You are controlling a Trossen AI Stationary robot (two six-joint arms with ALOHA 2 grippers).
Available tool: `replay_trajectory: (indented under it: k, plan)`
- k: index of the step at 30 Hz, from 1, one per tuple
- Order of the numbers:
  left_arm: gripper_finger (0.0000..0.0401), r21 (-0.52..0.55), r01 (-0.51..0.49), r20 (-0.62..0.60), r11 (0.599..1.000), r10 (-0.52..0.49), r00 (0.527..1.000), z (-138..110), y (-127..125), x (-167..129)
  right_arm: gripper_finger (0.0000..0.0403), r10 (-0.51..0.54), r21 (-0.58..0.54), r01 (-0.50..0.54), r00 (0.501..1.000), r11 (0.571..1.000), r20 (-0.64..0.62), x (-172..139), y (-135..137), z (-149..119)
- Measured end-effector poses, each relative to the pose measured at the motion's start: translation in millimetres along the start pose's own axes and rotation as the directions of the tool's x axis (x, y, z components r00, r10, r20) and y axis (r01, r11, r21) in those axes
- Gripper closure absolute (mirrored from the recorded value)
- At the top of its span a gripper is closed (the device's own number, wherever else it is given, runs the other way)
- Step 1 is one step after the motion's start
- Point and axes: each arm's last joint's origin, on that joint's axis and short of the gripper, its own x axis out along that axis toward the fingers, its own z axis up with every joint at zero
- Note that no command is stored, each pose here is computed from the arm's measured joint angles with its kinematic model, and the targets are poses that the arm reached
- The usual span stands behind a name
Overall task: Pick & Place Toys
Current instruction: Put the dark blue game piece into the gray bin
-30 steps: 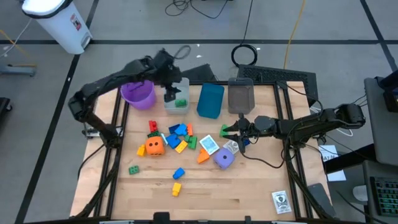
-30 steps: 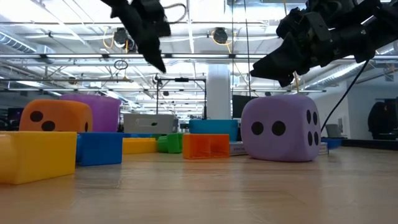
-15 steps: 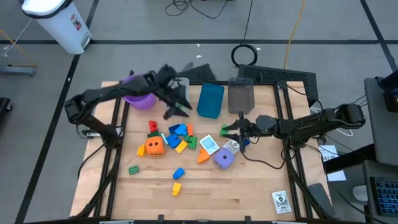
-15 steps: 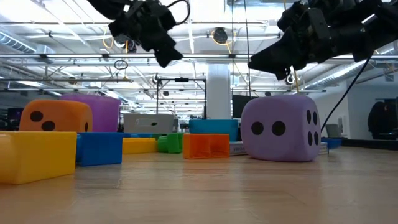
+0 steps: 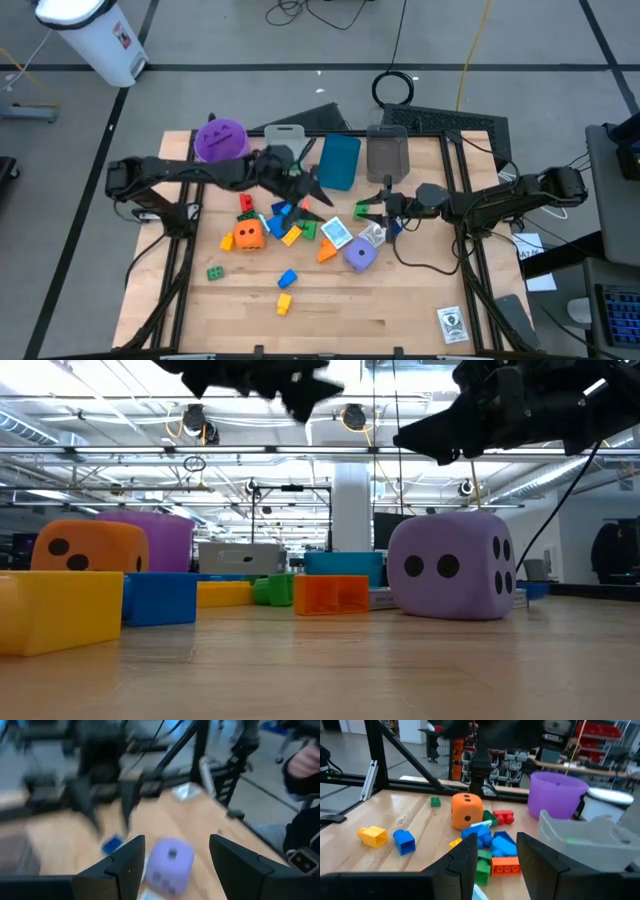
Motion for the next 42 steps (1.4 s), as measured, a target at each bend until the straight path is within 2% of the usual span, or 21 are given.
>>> replay_trajectory:
  k: [5,8,17,23,26,29,31,33,36,39,42]
  plan:
    - [0.0171,0.183,0.033,0.128,0.983,-0.058,0.99,17,-22,15,0.0275,0.002,-0.014,-0.001,1.0,1.0,0.011,0,0,1]
    - [0.0171,0.236,0.03,0.135,0.971,-0.063,0.989,19,-25,16,0.0275,0.004,-0.006,-0.004,1.0,1.0,0.012,0,0,1]
    - [0.0171,0.2,0.006,0.006,0.98,-0.008,1.0,0,-4,5,0.0275,0.006,-0.004,-0.006,1.0,1.0,0.012,0,0,1]
    - [0.0171,0.193,-0.067,0.019,0.979,0.065,0.998,-14,15,-6,0.0275,0.006,-0.004,-0.006,1.0,1.0,0.011,0,0,1]
    - [0.0171,0.159,-0.159,0.055,0.974,0.153,0.987,-28,25,-13,0.0275,0.006,-0.004,-0.006,1.0,1.0,0.012,0,0,1]
    - [0.0171,0.118,-0.351,0.108,0.929,0.339,0.935,-36,38,-22,0.0275,0.006,-0.003,-0.006,1.0,1.0,0.011,0,0,1]
    - [0.0171,0.09,-0.484,0.148,0.87,0.469,0.871,-35,45,-28,0.0275,0.007,-0.003,-0.007,1.0,1.0,0.012,0,0,1]
    - [0.0171,0.079,-0.58,0.192,0.811,0.559,0.807,-31,50,-34,0.0275,0.007,-0.003,-0.007,1.0,1.0,0.011,0,0,1]
    - [0.0171,0.053,-0.677,0.274,0.734,0.641,0.717,-20,59,-44,0.0275,0.006,0.019,-0.006,1.0,1.0,0.017,0,0,2]
    - [0.0171,-0.007,-0.727,0.314,0.686,0.692,0.65,-11,68,-54,0.0275,-0.003,0.187,-0.012,0.997,0.982,0.081,0,-1,8]
    - [0.0171,-0.096,-0.751,0.311,0.654,0.736,0.601,-9,78,-64,0.0275,-0.01,0.356,-0.039,0.991,0.934,0.136,-1,-2,13]
